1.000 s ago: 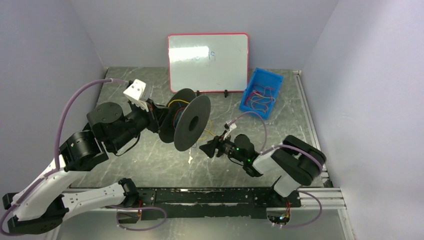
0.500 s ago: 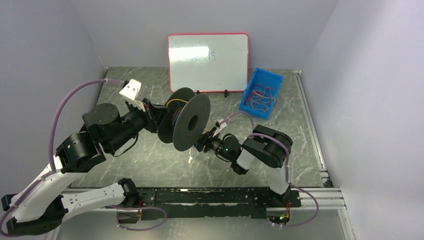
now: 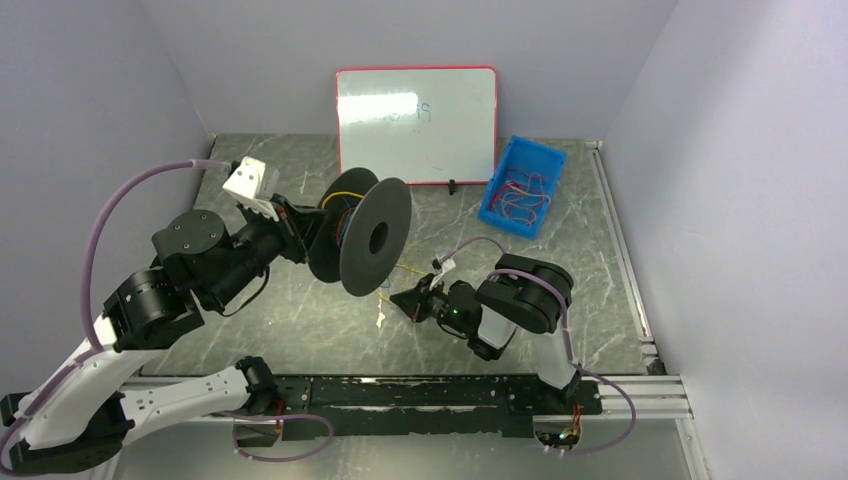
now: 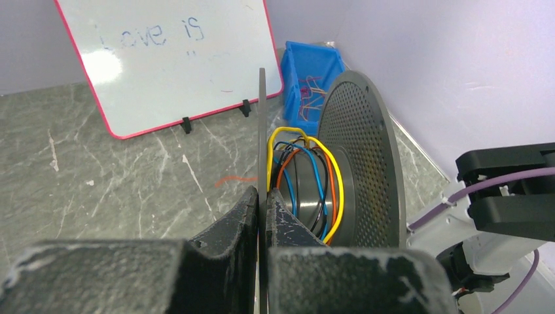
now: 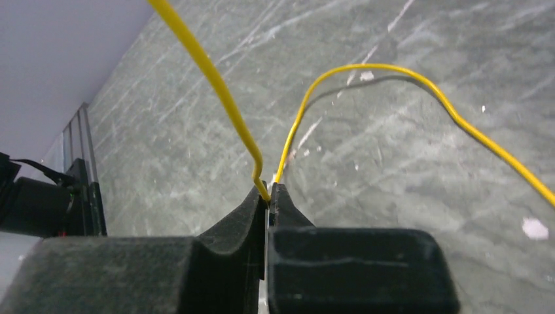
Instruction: Wrap the cables
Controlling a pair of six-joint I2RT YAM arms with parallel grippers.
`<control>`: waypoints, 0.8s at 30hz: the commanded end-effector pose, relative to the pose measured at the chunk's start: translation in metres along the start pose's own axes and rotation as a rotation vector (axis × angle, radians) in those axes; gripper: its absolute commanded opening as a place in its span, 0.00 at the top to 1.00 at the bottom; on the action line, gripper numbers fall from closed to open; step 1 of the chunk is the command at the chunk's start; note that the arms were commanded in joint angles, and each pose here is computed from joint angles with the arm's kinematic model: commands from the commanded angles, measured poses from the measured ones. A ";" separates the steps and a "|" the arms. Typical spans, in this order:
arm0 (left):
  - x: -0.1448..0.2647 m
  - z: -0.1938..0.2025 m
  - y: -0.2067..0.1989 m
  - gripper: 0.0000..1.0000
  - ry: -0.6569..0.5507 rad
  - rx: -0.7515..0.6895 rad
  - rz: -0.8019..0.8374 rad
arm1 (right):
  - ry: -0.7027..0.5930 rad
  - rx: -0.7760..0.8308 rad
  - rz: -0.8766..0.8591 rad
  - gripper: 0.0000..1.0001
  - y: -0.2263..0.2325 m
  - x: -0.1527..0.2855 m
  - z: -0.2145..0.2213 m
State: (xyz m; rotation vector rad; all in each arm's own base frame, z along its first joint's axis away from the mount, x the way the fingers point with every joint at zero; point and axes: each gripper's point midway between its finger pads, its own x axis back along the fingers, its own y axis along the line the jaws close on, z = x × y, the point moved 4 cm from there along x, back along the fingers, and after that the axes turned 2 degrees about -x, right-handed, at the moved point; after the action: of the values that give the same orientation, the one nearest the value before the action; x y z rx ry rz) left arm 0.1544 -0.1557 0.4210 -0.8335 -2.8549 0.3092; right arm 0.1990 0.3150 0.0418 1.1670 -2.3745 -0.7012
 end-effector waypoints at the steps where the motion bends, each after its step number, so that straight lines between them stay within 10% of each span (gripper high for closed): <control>1: 0.009 -0.040 -0.002 0.93 -0.166 0.106 -0.008 | -0.210 0.030 -0.150 1.00 0.035 0.008 -0.040; 24: -0.037 -0.015 0.039 0.93 -0.186 0.056 -0.429 | 0.209 0.314 -0.233 1.00 0.139 0.061 0.045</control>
State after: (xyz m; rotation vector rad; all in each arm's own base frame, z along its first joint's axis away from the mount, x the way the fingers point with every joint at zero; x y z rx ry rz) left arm 0.2010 -0.1488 0.3986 -0.3070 -2.9774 0.2593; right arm 0.0697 0.3501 0.1160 1.6272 -2.2500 -0.5186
